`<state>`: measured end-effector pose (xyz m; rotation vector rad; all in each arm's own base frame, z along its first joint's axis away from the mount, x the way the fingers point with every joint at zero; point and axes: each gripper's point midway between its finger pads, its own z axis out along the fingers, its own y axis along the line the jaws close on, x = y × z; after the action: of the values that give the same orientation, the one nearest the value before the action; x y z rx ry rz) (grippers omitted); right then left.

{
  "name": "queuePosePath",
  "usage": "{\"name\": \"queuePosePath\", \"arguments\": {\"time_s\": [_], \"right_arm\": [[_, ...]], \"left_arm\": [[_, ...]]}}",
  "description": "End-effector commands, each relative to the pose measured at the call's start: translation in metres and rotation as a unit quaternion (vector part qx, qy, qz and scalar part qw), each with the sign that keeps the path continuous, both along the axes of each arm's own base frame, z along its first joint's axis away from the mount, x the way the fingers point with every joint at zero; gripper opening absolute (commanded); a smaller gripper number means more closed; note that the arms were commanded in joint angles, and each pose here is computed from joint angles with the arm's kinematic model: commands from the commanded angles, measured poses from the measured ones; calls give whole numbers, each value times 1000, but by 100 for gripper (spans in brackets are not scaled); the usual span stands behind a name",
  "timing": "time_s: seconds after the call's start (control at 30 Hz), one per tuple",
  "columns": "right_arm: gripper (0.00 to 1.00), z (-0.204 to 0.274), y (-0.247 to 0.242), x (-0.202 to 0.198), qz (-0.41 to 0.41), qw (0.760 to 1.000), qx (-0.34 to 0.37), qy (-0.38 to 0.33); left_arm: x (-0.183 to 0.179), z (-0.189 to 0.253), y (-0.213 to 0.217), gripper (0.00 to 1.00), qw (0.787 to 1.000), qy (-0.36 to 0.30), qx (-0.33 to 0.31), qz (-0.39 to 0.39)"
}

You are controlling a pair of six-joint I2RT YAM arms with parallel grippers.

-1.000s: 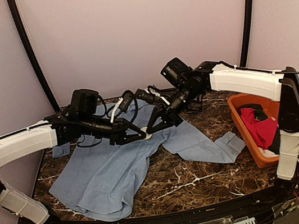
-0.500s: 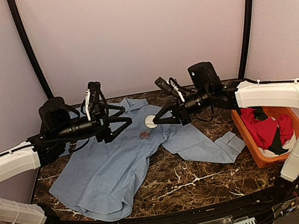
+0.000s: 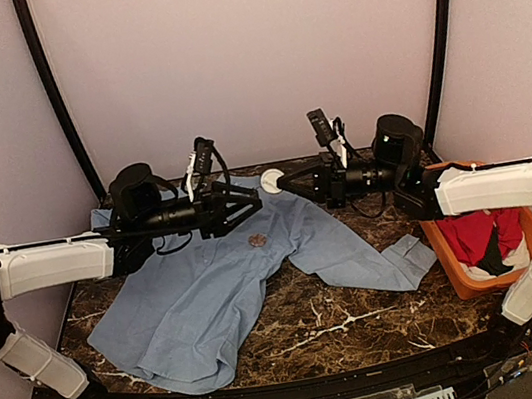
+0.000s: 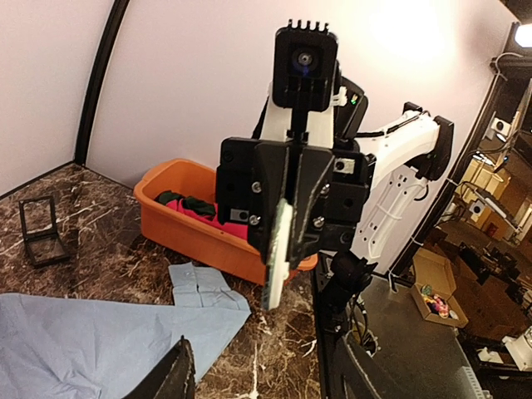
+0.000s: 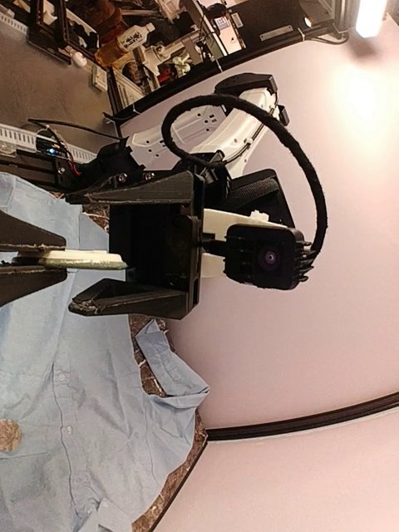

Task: Pin the brooch onto the clothing
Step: Pass from the right arm to the left

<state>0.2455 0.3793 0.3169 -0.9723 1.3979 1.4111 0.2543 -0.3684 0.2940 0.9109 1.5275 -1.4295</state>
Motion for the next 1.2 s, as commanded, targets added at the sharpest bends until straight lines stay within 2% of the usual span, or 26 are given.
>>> {"name": "queuePosePath", "arguments": {"time_s": [0.0,0.37,0.67,0.87,1.17], "right_arm": [[0,10,-4,2,-12,999,24,-18],[0,5,-1,1,0,1000,21,-10],[0,-4,6,0,16,1000,7,3],[0,-7,8,0,18,1000,5,4],[0,-2,7,2,14,1000,5,-2]], "left_arm": [[-11,33,2,57,998,-25,-50,-31],[-7,27,-7,43,998,-5,-48,-48],[-2,25,-10,42,998,-4,-47,-41],[-1,26,-11,34,998,-3,-49,-46],[-3,25,-12,32,997,0,-51,-53]]}}
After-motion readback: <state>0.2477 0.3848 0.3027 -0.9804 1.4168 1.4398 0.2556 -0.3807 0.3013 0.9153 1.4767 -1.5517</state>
